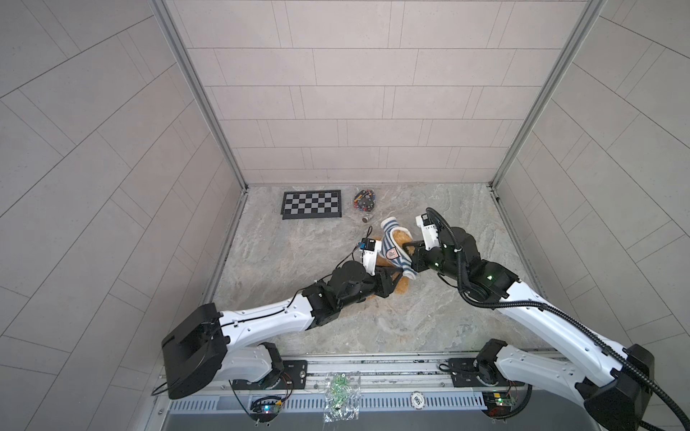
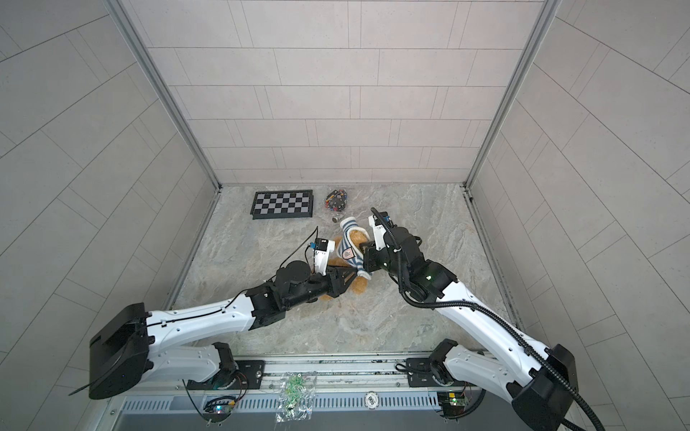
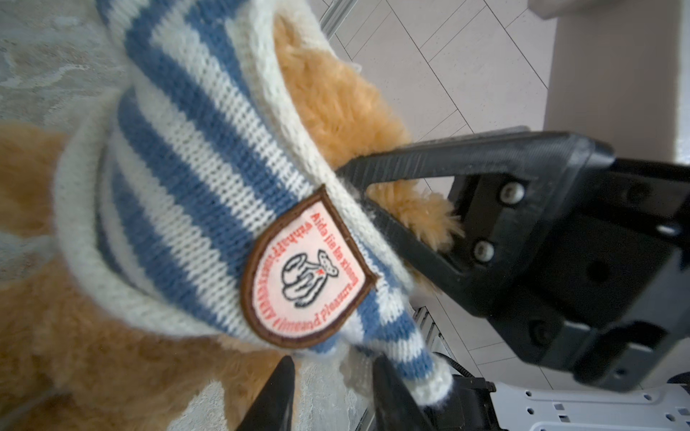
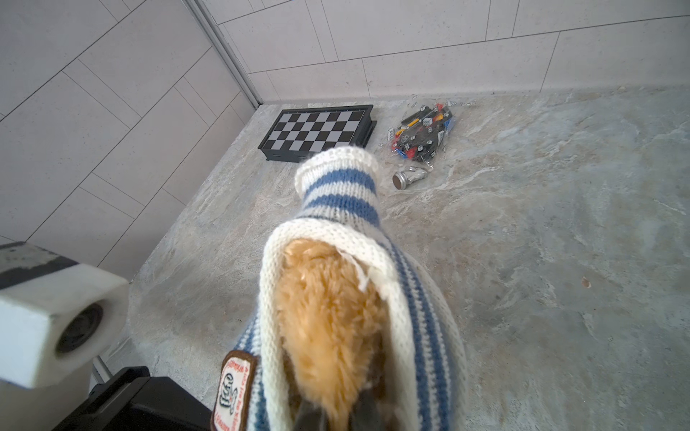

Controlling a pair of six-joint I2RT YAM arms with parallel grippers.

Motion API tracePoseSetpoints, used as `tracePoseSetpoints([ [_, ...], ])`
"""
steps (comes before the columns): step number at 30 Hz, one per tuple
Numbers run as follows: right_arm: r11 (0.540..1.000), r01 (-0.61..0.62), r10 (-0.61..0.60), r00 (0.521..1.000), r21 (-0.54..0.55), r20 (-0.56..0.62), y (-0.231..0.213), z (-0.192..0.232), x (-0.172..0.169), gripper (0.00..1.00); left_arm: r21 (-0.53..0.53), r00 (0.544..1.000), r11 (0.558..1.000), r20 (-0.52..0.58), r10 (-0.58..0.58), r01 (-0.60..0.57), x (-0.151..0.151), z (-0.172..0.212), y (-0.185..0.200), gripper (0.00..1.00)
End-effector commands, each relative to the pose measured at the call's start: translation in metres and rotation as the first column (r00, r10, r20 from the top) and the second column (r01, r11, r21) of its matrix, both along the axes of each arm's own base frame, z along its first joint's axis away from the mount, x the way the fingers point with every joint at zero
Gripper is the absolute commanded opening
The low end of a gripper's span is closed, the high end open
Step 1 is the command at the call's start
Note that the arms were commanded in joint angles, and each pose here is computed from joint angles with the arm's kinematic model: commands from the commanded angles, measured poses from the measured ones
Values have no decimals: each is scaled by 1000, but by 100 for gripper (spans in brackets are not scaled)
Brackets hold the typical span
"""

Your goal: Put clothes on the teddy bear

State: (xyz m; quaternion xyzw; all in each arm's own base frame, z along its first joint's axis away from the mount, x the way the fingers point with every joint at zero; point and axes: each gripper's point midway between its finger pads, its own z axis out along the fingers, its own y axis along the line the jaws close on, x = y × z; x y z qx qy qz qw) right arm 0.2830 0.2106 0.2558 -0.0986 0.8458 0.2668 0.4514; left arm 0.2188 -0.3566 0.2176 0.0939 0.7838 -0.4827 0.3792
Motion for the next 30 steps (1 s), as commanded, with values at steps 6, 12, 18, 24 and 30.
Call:
tracePoseSetpoints([
  [6,997,6,-12,997,71,79,-3,37,-2,0,-49,998,997,-5,55,-55,12,12,0,30],
  [12,998,6,-11,997,70,82,-3,38,-2,0,-36,998,997,5,62,-62,15,13,-2,28],
  [18,997,6,-12,996,71,86,-4,38,-2,0,-45,999,998,23,48,-47,17,19,-9,19],
  [24,997,10,-16,996,75,86,-7,39,-2,0,-37,999,998,15,50,-50,15,11,-4,0],
  [30,996,27,-35,995,85,93,-16,41,0,0,8,993,994,-45,106,-105,9,-21,19,0],
])
